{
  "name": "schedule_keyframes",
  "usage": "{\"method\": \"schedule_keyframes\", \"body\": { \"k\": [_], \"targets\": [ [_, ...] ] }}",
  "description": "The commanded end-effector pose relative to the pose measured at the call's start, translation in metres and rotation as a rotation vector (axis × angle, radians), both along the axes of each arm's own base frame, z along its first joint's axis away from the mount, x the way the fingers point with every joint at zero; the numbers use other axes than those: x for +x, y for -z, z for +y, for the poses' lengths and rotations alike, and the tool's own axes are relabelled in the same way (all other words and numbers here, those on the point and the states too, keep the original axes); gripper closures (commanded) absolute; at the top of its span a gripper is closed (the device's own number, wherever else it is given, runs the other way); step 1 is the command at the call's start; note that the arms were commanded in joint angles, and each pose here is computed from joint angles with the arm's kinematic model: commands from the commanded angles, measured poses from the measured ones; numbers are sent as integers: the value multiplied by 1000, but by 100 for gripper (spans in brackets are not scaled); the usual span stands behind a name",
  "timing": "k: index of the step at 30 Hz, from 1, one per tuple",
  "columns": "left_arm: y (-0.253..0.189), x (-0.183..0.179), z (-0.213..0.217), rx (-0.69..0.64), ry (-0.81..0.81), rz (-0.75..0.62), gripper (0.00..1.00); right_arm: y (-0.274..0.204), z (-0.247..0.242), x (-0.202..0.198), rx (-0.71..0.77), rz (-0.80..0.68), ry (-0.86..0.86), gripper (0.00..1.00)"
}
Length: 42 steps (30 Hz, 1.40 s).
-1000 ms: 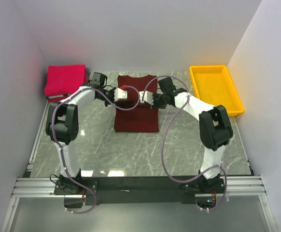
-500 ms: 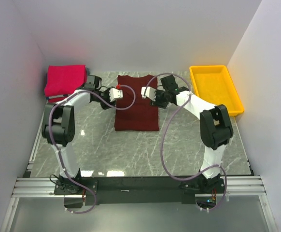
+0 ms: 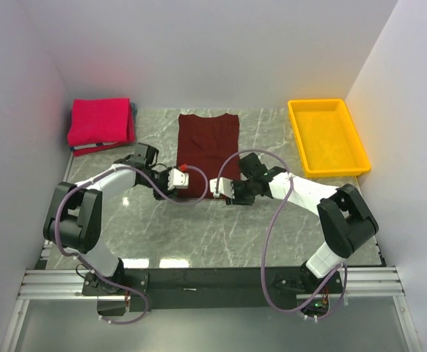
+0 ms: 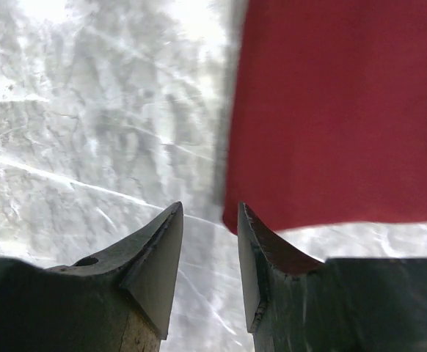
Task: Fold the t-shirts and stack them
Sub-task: Fold the tshirt
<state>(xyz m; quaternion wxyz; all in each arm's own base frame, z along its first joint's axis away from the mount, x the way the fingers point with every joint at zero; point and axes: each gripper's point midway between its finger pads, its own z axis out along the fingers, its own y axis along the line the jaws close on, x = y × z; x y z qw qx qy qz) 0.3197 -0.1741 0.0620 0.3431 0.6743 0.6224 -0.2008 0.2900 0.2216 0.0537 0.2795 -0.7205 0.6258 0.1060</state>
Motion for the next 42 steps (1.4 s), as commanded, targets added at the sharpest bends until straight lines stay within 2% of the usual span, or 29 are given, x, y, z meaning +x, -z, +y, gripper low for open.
{"method": "schedule_keyframes", "body": {
  "k": [1, 5, 11, 16, 20, 23, 24, 26, 27, 28, 31, 35, 42],
  "targets": [
    [-5, -12, -8, -10, 74, -69, 47, 5, 6, 12, 3, -62, 5, 57],
    [16, -21, -8, 18, 82, -71, 46, 19, 7, 12, -25, -65, 2, 57],
    [27, -12, -8, 34, 64, -106, 48, 31, 3, 19, -65, -92, 24, 57],
    [32, -8, -9, 48, 61, -117, 50, 39, -2, 20, -92, -97, 31, 63],
    [39, -7, -7, 74, 69, -126, 56, 41, -2, 23, -98, -93, 46, 81],
    [45, -6, -5, 92, 69, -127, 69, 38, -1, 26, -96, -91, 60, 100],
    [44, -6, -6, 90, 68, -130, 79, 37, 0, 25, -89, -86, 67, 100],
    [37, -4, -8, 80, 62, -136, 89, 30, 3, 26, -75, -83, 76, 100],
    [34, -4, -8, 72, 49, -127, 98, 22, 5, 26, -52, -79, 88, 100],
    [24, -1, -11, 49, 40, -121, 99, 15, 7, 26, -40, -74, 94, 100],
    [-11, 5, -13, -34, -4, -74, 99, -13, 9, 30, 24, -71, 139, 100],
    [-46, 10, -10, -82, -29, -83, 99, -49, 7, 35, 91, -89, 185, 100],
    [-53, -20, -7, -49, 33, -51, 99, -72, 0, 21, 108, -80, 194, 100]
  ]
}}
